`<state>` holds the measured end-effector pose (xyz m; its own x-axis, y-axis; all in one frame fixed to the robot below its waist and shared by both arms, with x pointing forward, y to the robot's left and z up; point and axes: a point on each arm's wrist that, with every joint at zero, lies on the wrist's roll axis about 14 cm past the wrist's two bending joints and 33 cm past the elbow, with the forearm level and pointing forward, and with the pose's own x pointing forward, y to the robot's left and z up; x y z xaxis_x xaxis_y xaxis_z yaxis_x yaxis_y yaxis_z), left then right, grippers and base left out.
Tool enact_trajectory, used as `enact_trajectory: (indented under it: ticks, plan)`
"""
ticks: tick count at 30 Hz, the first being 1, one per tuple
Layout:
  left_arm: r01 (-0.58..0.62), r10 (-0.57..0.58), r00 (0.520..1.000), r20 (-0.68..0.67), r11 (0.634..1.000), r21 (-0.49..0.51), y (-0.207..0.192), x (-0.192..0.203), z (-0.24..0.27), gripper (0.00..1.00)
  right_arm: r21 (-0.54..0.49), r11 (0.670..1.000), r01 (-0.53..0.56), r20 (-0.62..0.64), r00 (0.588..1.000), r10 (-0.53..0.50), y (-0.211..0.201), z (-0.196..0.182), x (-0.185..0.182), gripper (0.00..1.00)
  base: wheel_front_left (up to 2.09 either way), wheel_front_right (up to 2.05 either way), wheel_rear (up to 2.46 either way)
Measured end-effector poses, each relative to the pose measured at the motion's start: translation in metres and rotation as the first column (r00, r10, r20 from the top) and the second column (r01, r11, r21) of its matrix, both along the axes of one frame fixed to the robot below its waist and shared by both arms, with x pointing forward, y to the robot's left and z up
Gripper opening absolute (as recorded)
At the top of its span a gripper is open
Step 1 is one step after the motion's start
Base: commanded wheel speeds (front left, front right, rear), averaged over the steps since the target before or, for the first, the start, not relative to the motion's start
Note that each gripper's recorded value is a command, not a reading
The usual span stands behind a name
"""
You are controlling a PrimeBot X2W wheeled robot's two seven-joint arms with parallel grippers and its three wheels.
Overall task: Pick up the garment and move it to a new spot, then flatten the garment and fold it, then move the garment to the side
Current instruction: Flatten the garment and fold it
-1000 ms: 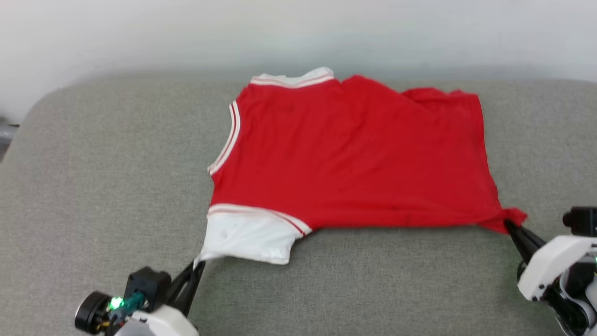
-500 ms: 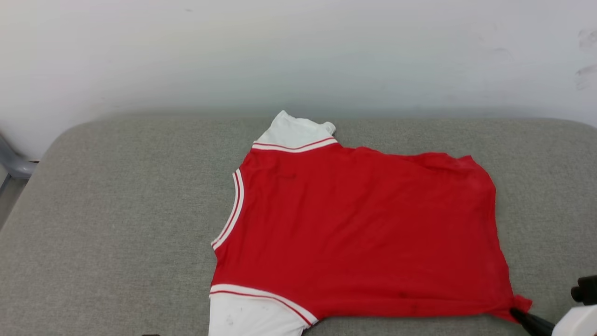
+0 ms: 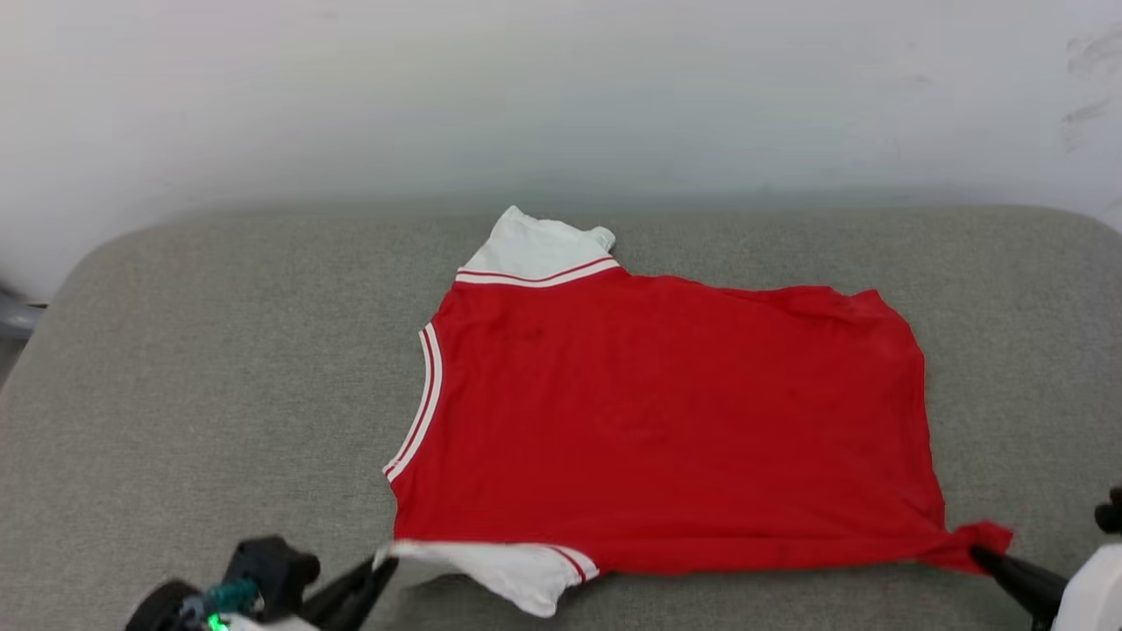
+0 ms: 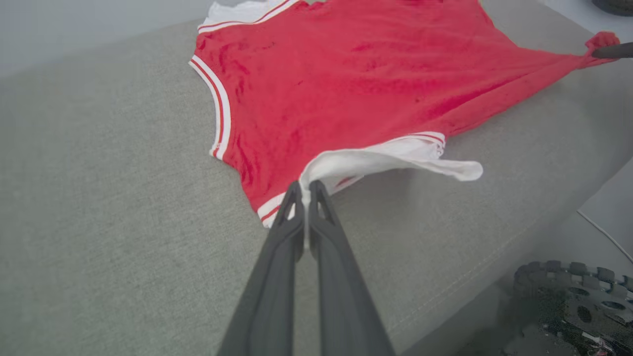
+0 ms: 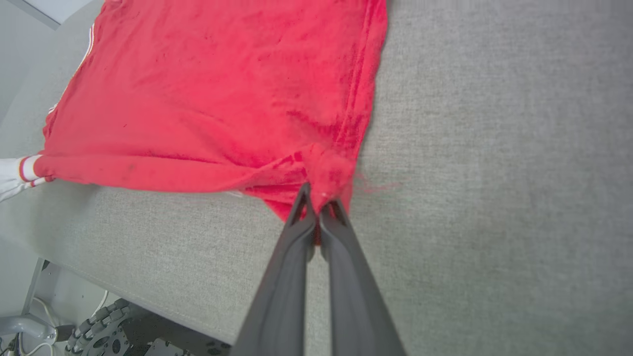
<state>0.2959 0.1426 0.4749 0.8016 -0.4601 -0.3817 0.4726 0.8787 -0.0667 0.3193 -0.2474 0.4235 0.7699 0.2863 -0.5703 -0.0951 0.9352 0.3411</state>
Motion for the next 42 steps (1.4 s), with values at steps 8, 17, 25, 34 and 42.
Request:
enact_trajectory:
  ticks: [8,17,25,34,42]
  plan:
    - [0.010,-0.013,0.995,0.095,0.999,0.035,0.002,0.065,0.023,0.00,-0.022,0.999,-0.033,0.016,0.999,0.034,0.006,0.012,0.037,0.00,0.00,0.00,0.00]
    - [0.042,-0.048,0.997,0.067,0.995,0.090,-0.002,0.125,0.005,0.00,-0.074,0.996,-0.049,-0.050,0.998,0.045,0.009,-0.008,0.072,0.00,0.00,0.00,0.00]
    - [0.067,-0.066,0.998,-0.015,0.987,0.146,-0.004,0.152,-0.033,0.00,-0.100,0.993,-0.061,-0.120,0.992,0.049,0.012,-0.033,0.088,0.00,0.00,0.00,0.00]
    - [0.032,-0.022,0.998,-0.056,0.982,0.184,0.002,0.160,-0.060,1.00,-0.116,0.992,-0.053,-0.117,0.992,0.039,0.013,-0.039,0.094,1.00,0.00,0.00,0.00]
    - [-0.061,0.057,0.997,0.045,0.995,0.081,-0.004,0.162,-0.033,1.00,-0.116,0.993,-0.013,-0.033,0.999,0.010,0.008,-0.015,0.094,1.00,0.00,0.00,0.00]
